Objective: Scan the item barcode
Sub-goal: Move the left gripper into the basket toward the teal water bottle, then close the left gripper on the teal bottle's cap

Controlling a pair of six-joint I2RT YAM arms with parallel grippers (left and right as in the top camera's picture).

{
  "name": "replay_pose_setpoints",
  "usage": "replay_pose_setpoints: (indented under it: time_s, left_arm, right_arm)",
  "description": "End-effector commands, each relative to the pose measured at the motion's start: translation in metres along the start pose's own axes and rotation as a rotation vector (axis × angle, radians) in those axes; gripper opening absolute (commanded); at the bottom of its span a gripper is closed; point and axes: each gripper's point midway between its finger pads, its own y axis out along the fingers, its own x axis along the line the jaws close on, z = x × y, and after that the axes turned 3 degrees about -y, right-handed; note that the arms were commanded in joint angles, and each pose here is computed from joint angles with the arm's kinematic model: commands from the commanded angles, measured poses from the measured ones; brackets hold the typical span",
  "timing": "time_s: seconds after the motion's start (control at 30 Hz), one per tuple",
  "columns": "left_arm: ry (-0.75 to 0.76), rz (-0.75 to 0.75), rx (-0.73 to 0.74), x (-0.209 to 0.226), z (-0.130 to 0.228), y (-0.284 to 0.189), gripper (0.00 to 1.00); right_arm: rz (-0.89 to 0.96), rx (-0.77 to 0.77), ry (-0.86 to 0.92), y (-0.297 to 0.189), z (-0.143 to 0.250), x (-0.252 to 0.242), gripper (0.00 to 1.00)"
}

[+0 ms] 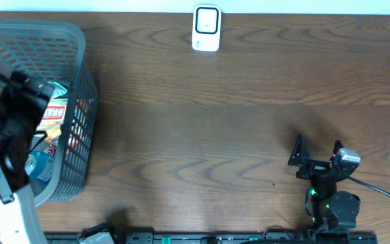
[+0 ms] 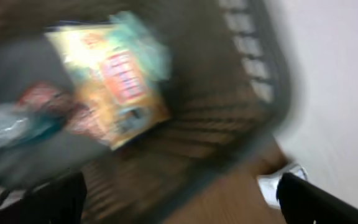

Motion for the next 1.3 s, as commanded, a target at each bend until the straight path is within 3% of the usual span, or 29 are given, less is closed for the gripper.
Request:
replay_pose_setpoints:
  time_s: [0.0, 0.1, 0.3, 0.63, 1.07, 1.27]
  left_arm:
    - [-0.359, -0.203, -0.096, 0.041, -0.016, 0.007, 0.98]
    - [-0.522, -0.353, -0.126, 0.069, -0.015, 0.016, 0.98]
    - [-0.528, -0.467, -0.083, 0.081, -0.008, 0.040, 0.98]
    - [-0.845, -0.778, -0.100, 0.125, 0.016, 0.055, 0.98]
    - [-0.996, -0.897, -0.209, 0.156, 0.018, 0.056, 0.98]
    - [-1.020, -0.902, -0.260, 0.170, 0.022, 0.078, 0.98]
  right_arm:
    - [-0.007, -0.001, -0.014, 0.000, 0.001, 0.002, 0.99]
    - [-0.007, -0.001, -0.014, 0.000, 0.001, 0.002, 0.99]
    - [-0.007, -0.001, -0.014, 0.000, 0.001, 0.002, 0.99]
    - [-0.007, -0.001, -0.014, 0.000, 0.001, 0.002, 0.99]
    - [-0.007, -0.001, -0.014, 0.000, 0.001, 0.002, 0.99]
    - [-0.007, -0.001, -0.014, 0.000, 0.001, 0.002, 0.99]
